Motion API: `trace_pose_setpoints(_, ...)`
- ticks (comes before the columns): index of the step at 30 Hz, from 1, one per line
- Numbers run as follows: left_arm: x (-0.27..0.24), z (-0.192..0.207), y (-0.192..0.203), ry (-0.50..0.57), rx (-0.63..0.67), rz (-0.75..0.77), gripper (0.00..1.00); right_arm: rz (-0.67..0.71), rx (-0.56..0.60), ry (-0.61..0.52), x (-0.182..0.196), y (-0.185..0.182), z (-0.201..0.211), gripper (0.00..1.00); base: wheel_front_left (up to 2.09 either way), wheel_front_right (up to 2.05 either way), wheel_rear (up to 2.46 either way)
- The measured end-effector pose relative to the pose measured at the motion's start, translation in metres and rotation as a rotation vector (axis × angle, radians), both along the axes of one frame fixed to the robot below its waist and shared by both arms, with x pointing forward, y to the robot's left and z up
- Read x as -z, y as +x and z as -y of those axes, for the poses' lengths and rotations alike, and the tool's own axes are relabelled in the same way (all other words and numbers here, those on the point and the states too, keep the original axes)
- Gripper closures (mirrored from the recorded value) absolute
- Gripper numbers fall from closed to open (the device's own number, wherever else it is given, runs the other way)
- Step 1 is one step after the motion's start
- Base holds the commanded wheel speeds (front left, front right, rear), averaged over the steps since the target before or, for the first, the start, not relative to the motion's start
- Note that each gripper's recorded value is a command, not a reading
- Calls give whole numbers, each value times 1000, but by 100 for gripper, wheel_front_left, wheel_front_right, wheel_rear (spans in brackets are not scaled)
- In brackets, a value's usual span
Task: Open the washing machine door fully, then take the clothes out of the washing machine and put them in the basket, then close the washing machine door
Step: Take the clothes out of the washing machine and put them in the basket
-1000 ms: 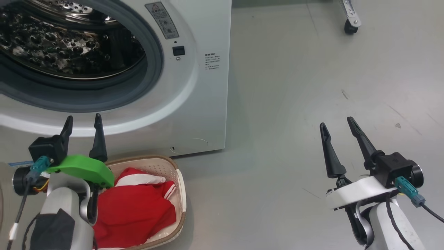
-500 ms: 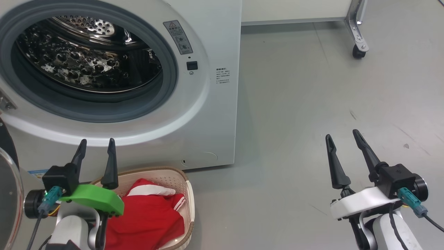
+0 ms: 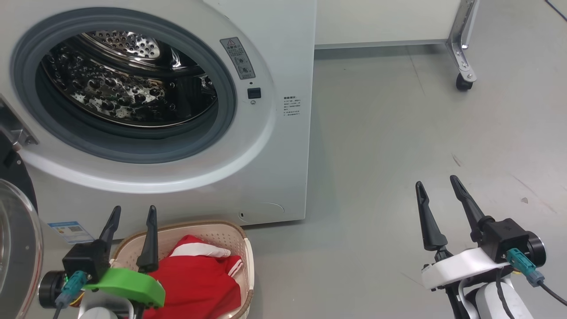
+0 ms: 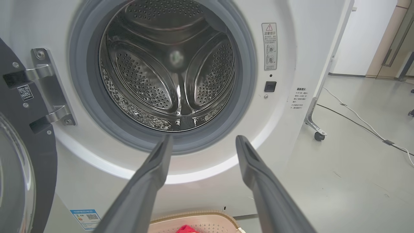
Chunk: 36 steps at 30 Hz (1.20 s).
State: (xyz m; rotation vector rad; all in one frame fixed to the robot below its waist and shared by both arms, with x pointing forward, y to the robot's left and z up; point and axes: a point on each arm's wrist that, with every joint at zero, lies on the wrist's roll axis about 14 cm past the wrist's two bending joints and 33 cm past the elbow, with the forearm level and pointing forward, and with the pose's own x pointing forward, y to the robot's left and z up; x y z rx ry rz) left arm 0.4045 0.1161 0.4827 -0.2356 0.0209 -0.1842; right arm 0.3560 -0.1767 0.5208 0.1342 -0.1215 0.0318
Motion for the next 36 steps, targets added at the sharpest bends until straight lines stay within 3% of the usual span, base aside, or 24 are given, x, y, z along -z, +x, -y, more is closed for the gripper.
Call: trace_pose_setpoints(36,-4,7,-18,-54,-4,6,0,-6,-26,4,2,2,-8,0,0,0,0)
